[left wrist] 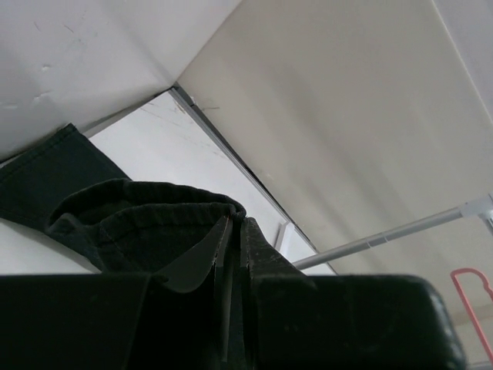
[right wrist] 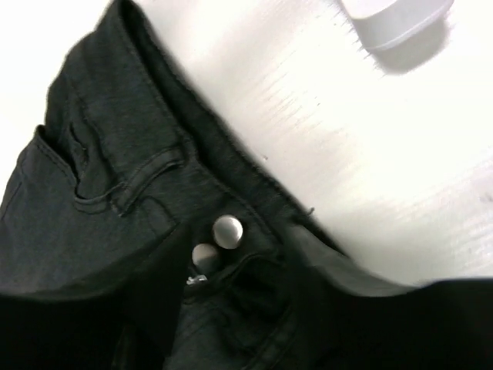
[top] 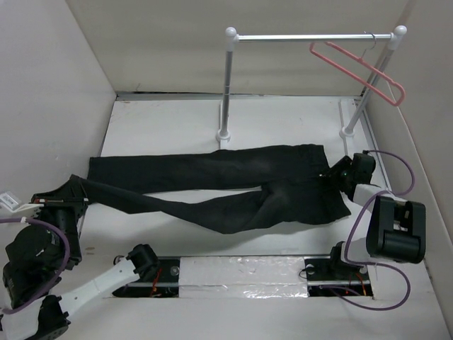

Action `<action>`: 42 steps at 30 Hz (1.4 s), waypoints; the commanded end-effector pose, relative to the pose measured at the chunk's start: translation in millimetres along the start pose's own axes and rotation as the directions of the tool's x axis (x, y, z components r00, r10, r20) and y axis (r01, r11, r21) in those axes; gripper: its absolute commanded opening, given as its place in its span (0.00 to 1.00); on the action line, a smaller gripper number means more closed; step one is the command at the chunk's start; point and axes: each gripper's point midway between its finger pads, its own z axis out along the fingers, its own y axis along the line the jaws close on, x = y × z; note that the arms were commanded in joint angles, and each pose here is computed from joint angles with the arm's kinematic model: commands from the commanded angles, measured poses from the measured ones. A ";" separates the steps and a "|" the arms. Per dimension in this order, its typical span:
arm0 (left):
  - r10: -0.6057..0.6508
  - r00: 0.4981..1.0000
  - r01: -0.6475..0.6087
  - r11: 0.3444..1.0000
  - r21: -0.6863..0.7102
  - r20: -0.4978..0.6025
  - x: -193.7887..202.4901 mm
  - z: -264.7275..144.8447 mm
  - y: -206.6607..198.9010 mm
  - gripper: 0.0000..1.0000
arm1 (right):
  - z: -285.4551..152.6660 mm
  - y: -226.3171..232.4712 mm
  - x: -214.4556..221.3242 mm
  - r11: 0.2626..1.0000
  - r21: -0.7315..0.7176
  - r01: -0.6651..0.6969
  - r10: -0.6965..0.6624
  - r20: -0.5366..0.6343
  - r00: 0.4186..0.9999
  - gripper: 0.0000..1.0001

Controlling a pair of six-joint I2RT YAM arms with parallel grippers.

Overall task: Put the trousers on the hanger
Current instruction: Flatten out the trousers at the center of the board.

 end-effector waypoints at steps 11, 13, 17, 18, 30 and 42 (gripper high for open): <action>0.016 0.998 -0.013 0.998 -0.061 0.059 -6.5 1.3 15.2 0.00 | 35.9 75.6 -63.2 0.952 -0.299 -0.067 0.074 0.012 0.997 0.00; 0.017 0.998 -0.013 0.997 -0.077 0.063 -7.0 1.5 17.2 0.00 | 39.6 86.2 -69.6 0.937 -0.342 -0.066 0.075 0.012 0.997 0.00; -0.038 0.995 0.046 0.995 -0.092 0.093 -21.5 -1.5 23.6 0.00 | 17.7 88.0 -67.0 0.932 -0.362 -0.009 0.035 0.066 0.997 0.00; -0.056 0.994 0.064 0.994 -0.087 0.095 -23.4 -2.2 24.4 0.00 | 12.2 84.3 -65.9 0.936 -0.351 0.007 0.024 0.085 0.996 0.00; -0.077 0.987 0.095 0.989 -0.116 0.144 -39.5 -0.6 17.3 0.00 | -75.3 1.2 -3.5 0.993 -0.077 0.086 -0.069 0.205 0.976 0.97; -0.083 0.986 0.097 0.991 -0.096 0.147 -49.5 -2.3 15.3 0.00 | -46.2 34.1 47.4 0.958 -0.279 0.063 -0.097 -0.107 0.990 0.98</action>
